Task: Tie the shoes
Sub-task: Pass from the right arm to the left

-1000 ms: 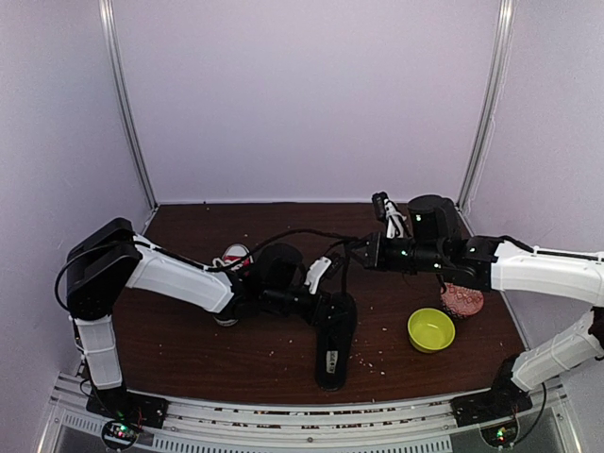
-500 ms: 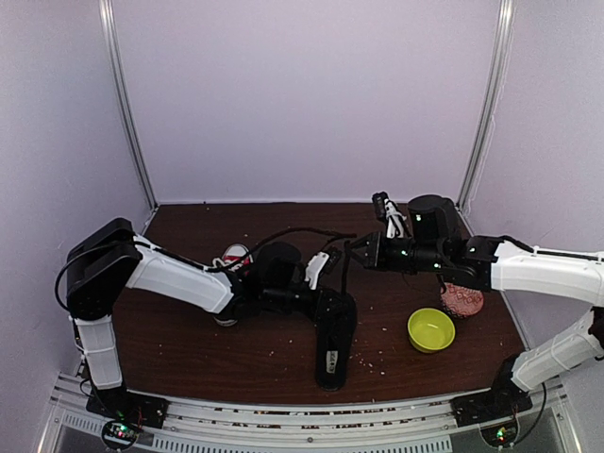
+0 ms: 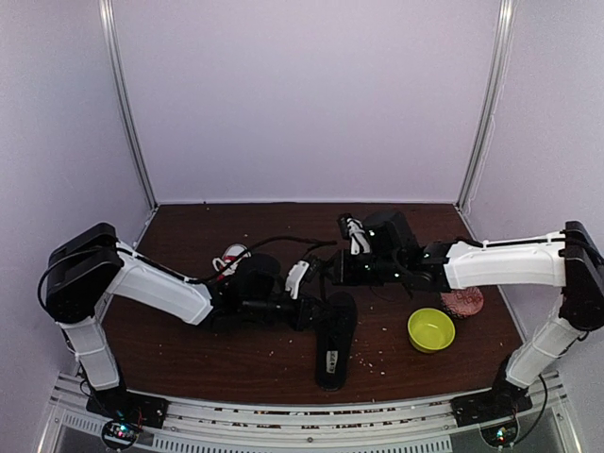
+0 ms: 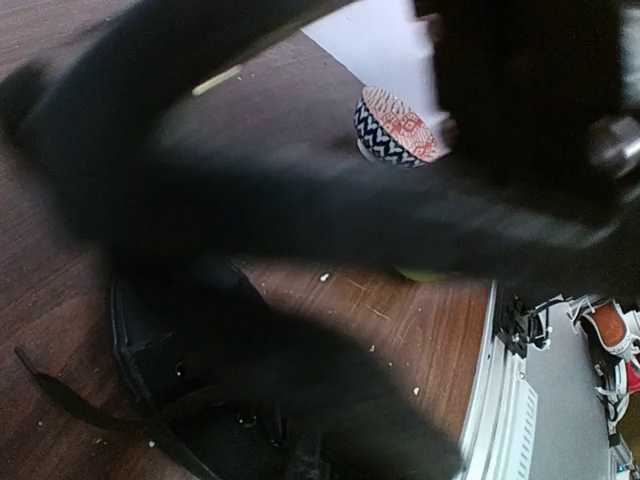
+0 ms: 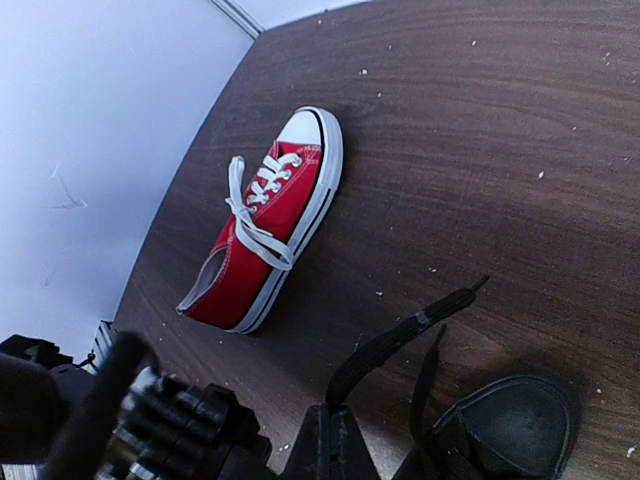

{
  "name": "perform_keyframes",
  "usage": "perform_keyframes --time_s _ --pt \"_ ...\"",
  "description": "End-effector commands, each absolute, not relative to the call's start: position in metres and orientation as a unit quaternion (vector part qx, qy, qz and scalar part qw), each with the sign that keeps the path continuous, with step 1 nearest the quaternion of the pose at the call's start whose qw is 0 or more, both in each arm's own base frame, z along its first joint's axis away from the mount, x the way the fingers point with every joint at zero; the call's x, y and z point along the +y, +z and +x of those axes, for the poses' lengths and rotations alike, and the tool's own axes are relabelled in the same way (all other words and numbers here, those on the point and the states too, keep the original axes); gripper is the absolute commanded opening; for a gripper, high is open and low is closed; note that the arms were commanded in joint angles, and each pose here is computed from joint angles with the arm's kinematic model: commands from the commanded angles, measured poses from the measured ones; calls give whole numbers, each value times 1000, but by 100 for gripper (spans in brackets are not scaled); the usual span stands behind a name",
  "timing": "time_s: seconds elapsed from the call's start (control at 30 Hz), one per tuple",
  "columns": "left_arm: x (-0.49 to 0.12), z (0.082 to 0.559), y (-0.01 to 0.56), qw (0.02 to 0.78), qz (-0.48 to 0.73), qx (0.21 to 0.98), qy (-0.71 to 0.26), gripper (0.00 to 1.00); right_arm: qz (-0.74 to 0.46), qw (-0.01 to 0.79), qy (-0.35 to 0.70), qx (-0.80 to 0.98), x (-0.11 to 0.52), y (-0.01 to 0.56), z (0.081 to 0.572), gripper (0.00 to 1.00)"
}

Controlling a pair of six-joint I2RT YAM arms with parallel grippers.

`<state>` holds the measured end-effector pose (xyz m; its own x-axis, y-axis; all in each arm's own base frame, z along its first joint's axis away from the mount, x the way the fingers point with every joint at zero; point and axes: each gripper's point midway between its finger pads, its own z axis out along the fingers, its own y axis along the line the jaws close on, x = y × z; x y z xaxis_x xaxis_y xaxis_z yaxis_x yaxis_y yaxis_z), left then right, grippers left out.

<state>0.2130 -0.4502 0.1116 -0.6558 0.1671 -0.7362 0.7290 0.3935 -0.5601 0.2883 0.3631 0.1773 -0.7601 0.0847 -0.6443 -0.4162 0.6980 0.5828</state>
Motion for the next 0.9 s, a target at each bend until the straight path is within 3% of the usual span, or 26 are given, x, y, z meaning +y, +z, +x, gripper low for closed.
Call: perform_keyframes --time_s 0.0,0.07,0.13,0.27,0.53,0.87 --pt "-449 216 139 336 262 761 -490 0 -119 320 394 853 396 176 298 4" --pt "-447 217 139 336 250 766 -488 0 -135 315 386 857 402 172 302 31" --pt "-446 217 140 336 241 767 -490 0 -145 324 371 858 399 173 305 52" --pt "-443 218 144 341 231 768 -490 0 -143 354 349 856 368 184 313 70" --pt "-444 216 147 333 231 768 -495 0 -134 379 329 855 293 161 290 78" --pt "-450 214 149 316 236 771 -499 0 -209 407 343 820 285 123 248 70"
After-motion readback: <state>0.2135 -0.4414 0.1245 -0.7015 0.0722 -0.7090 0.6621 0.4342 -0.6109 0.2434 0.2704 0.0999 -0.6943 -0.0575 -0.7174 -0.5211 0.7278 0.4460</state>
